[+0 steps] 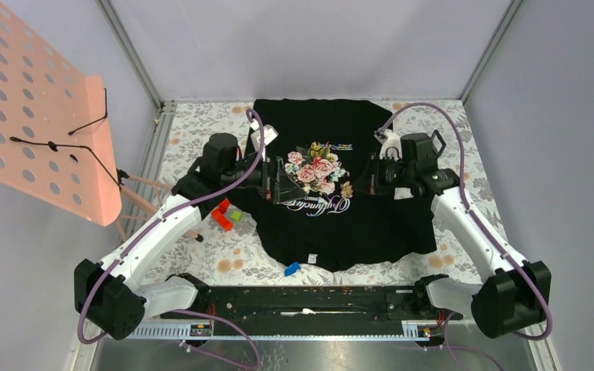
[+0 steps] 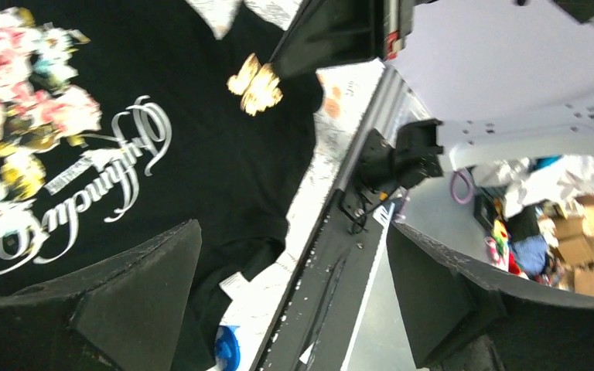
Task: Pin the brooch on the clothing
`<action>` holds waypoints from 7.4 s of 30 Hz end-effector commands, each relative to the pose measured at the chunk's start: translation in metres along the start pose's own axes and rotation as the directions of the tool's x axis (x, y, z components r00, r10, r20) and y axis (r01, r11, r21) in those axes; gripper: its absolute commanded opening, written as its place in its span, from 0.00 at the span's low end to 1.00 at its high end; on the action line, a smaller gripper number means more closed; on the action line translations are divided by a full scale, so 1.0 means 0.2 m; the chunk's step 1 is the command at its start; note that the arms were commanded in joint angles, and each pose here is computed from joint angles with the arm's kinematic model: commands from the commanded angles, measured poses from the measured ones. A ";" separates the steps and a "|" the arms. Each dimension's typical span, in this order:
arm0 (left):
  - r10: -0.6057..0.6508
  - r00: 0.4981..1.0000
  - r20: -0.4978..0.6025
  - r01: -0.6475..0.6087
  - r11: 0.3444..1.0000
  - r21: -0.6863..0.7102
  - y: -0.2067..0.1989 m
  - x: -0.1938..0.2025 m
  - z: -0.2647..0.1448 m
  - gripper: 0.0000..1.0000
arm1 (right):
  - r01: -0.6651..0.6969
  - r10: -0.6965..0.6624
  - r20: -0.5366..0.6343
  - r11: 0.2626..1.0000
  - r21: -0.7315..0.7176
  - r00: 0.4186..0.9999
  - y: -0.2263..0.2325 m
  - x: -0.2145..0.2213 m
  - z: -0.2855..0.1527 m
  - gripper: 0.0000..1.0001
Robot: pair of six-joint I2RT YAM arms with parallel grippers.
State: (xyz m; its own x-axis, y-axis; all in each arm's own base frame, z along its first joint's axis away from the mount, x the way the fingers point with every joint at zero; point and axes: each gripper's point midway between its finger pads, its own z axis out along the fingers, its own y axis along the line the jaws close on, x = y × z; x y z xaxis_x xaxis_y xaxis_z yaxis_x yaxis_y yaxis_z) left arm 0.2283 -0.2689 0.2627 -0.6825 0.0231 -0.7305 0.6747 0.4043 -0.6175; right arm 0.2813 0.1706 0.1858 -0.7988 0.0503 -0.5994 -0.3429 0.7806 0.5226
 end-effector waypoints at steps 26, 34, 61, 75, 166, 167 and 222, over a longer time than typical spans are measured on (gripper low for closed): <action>0.063 0.992 -0.108 -0.021 0.938 0.346 -0.35 0.08 0.07 0.48 | 0.173 -0.206 0.034 0.708 -0.685 0.978 0.86 0.13 -0.33 0.00; 0.077 0.990 -0.120 -0.026 0.923 0.384 -0.40 0.11 0.06 0.29 | 0.186 -0.230 0.031 0.693 -0.697 0.973 0.88 0.14 -0.34 0.00; 0.138 0.985 0.104 -0.166 0.922 0.350 -0.45 -0.02 -0.02 0.00 | 0.183 -0.072 0.178 0.640 -0.746 0.981 0.95 0.03 -0.36 0.75; 0.109 0.988 0.112 -0.140 0.933 0.332 -0.42 -0.04 -0.02 0.00 | 0.152 -0.095 0.118 0.624 -0.767 0.988 0.99 0.09 -0.30 0.62; -0.094 0.963 0.254 0.176 0.930 -0.322 0.22 0.31 0.21 0.00 | 0.281 -0.152 -0.277 0.807 0.520 0.949 -0.20 0.70 0.54 0.38; -0.093 0.963 0.254 0.175 0.931 -0.322 0.22 0.30 0.21 0.00 | 0.284 -0.153 -0.280 0.805 0.521 0.948 -0.20 0.70 0.54 0.37; -0.135 0.967 0.214 0.219 0.872 -0.437 0.40 0.55 0.61 0.00 | 0.243 -0.120 -0.256 0.812 0.530 0.959 -0.22 0.76 0.47 0.27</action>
State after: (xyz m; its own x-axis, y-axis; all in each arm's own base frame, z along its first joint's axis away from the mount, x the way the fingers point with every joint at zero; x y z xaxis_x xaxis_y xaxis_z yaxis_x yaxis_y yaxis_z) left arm 0.2281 -0.3253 0.0698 -0.7375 -0.1622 -0.6556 0.2936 0.7973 -0.5274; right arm 0.2187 0.2029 0.0184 -0.8565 -0.2123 -0.4704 -0.2267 0.9736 -0.0266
